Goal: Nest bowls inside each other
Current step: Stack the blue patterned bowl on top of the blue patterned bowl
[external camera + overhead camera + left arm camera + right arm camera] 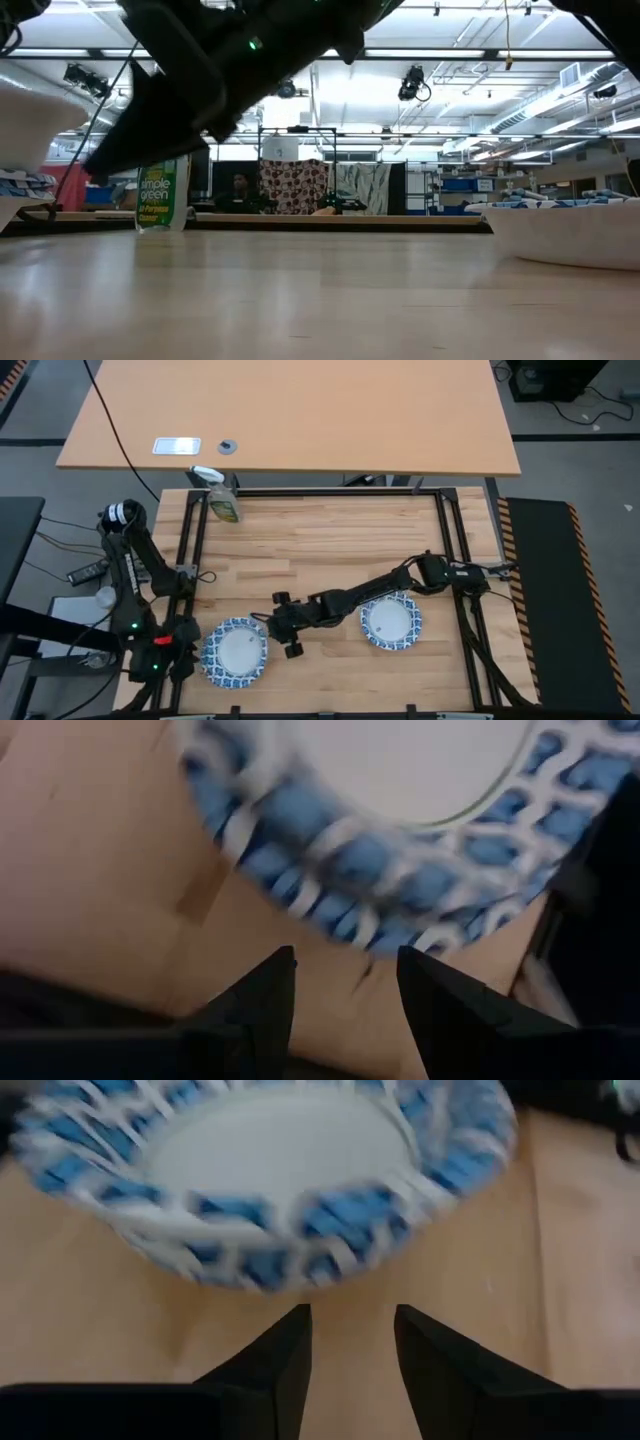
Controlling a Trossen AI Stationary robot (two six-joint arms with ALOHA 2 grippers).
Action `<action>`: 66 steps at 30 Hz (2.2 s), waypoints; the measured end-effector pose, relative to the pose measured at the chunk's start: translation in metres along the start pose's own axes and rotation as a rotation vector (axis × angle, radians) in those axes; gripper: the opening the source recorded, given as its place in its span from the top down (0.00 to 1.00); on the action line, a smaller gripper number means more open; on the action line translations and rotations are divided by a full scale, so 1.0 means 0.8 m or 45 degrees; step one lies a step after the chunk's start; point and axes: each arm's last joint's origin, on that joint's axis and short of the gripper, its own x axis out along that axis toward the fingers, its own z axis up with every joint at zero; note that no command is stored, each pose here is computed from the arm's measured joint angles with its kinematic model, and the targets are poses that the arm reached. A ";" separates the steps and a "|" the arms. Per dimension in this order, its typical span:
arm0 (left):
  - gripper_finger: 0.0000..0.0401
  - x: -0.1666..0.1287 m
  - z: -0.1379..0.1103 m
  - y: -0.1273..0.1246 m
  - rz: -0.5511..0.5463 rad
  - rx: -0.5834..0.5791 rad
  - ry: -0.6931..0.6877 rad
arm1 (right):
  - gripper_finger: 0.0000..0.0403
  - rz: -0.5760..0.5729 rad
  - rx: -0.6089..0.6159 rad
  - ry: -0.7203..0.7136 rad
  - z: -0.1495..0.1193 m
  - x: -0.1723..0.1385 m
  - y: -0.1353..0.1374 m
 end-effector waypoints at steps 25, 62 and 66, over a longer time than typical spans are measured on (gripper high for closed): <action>0.55 -0.036 0.048 -0.015 0.262 0.175 -0.210 | 0.62 -0.127 0.098 0.373 -0.033 -0.144 -0.015; 0.55 0.065 0.098 -0.061 0.330 0.541 0.006 | 0.26 -0.313 0.581 1.058 -0.149 -0.316 -0.013; 0.55 0.077 0.095 -0.063 0.267 0.571 0.009 | 0.26 -0.299 0.588 1.058 -0.149 -0.316 -0.012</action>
